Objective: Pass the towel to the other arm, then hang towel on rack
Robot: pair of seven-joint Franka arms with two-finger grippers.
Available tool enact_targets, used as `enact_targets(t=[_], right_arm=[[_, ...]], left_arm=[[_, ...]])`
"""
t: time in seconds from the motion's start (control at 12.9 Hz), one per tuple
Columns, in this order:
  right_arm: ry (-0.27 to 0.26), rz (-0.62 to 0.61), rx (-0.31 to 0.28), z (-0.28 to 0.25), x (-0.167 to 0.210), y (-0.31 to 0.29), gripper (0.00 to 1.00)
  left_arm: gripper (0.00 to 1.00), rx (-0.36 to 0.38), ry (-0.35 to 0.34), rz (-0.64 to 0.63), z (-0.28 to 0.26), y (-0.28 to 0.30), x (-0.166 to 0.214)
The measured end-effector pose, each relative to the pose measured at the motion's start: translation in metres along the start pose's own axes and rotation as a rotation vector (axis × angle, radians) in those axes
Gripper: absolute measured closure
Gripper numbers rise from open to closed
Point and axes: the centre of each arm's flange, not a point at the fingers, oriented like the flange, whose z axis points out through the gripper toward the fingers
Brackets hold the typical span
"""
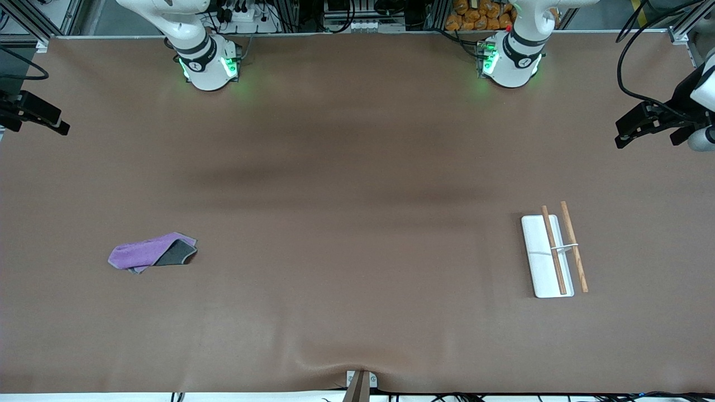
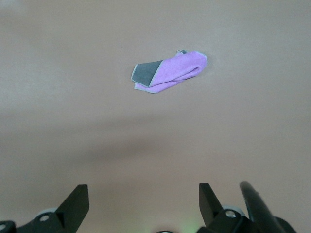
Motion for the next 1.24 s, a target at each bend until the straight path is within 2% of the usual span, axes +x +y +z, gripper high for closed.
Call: enact_targets(t=[0.7,1.24], right_arm=[[-0.004,0.003,0.000,0.001,0.000,0.002,0.00],[-0.040,0.055,-0.001,0.021,0.011,0.030,0.00]], left_arm=[[0.00,0.000,-0.001,-0.001,0.000,-0.001,0.000],[0.00,0.003,-0.022,0.001,0.002,0.000,-0.002]])
